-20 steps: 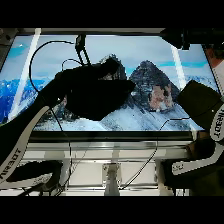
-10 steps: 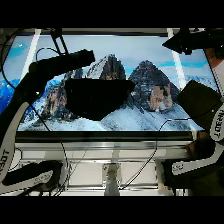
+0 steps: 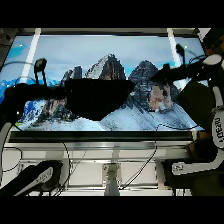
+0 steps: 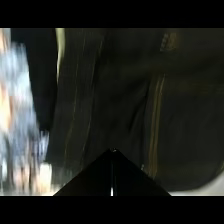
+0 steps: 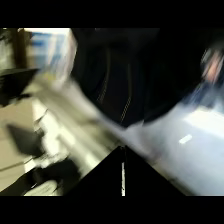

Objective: Fold the clothes and pants, and hang the long-sleeved shirts on hangers.

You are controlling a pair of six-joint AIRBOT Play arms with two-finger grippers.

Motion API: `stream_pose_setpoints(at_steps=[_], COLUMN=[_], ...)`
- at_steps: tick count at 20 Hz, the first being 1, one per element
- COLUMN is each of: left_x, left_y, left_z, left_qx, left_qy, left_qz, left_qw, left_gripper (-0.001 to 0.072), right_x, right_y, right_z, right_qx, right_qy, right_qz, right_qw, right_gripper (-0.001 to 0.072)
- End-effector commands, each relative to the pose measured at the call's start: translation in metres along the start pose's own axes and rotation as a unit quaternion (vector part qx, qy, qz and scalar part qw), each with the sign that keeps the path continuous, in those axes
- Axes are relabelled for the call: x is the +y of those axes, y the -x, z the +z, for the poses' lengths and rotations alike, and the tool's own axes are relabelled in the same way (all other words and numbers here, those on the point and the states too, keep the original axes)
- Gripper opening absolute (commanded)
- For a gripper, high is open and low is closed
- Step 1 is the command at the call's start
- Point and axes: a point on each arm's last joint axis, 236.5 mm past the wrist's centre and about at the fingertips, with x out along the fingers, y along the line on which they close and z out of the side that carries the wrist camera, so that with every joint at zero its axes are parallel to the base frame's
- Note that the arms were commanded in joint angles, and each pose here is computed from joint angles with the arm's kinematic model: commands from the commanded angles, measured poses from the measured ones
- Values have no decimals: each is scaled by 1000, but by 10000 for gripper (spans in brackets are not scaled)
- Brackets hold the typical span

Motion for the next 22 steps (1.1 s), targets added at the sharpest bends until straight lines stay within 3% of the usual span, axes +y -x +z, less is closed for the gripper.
stream_pose_setpoints(at_steps=[1,3,4,5,6,7,8,14,22], left_x=[6,19,26,33,40,46,52,73,58], left_y=[-9,-12,-13,-14,-14,-13,-13,-32,-56], left_z=[-65,-65,-60,-52,-44,-41,-41,-47,-28], left_qx=[60,60,49,32,15,8,8,34,91], left_qy=[-4,8,13,20,46,75,102,174,135], left_qz=[-51,-42,-35,-25,-16,-10,-7,-27,-103], left_qw=[997,997,998,999,999,997,995,984,981], left_gripper=[20,24,135,399,435,397,334,333,333], right_x=[-8,-23,-28,-30,-29,-25,-24,-6,6], right_y=[-40,-62,-69,-74,-77,-78,-77,-65,-57], right_z=[-57,-80,-86,-88,-85,-81,-76,-46,-31], right_qx=[32,52,57,60,58,54,47,21,9], right_qy=[-60,-95,-99,-93,-90,-83,-75,-30,-4], right_qz=[90,81,70,59,57,57,54,51,50], right_qw=[994,991,991,992,993,993,995,998,999], right_gripper=[12,20,66,232,390,449,449,449,450])
